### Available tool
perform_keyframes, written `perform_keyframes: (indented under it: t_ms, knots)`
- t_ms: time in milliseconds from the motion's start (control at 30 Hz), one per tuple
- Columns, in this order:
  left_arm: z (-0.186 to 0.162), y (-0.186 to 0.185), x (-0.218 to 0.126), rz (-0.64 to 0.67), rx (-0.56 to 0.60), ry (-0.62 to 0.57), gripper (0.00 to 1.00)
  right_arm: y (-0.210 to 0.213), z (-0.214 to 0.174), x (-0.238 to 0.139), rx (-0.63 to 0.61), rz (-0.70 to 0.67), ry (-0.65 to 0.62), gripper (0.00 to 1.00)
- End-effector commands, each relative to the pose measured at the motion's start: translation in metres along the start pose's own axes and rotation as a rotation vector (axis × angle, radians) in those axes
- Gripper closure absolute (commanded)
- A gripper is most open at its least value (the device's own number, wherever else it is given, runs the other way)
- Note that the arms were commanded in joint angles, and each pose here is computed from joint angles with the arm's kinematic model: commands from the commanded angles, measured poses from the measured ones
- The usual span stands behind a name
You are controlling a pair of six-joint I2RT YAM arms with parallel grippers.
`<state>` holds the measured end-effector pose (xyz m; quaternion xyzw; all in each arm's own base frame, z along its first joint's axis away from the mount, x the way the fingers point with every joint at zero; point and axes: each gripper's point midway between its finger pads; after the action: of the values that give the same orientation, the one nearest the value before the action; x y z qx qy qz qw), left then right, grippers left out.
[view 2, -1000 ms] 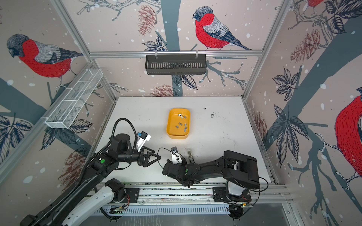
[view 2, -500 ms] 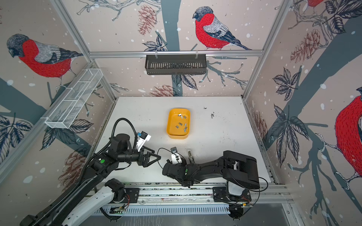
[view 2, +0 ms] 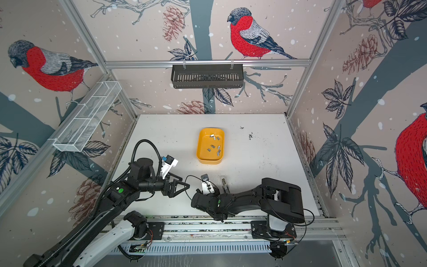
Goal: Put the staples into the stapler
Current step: 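Insert the staple strip into the pink stapler channel with the right gripper, then press the strip down inside the pink stapler with the right gripper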
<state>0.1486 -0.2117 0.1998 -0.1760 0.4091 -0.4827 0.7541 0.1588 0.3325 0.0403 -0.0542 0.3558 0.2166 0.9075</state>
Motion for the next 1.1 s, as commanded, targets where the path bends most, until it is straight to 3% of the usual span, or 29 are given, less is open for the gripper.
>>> perform_keyframes:
  t_ms: [0, 667, 1067]
  knots:
    - [-0.001, -0.003, 0.0, -0.019, 0.01, 0.006, 0.01, -0.005, -0.003, 0.0, -0.008, -0.033, 0.003, 0.9]
    - [-0.001, -0.003, 0.001, -0.022, 0.009, 0.008, 0.01, 0.0, -0.002, -0.007, -0.007, -0.028, -0.003, 0.75]
    - [-0.001, -0.003, 0.001, -0.022, 0.008, 0.01, 0.01, 0.001, 0.008, -0.009, 0.053, 0.07, 0.009, 0.78]
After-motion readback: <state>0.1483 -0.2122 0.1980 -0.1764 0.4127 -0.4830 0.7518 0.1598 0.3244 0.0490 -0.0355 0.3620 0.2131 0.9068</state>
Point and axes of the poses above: each gripper's point midway between its finger pads, its own x axis out along the fingers, its own y axis along the line the jaws close on, z = x × y, and after that the axes turned 2 degrees about -x, right-handed
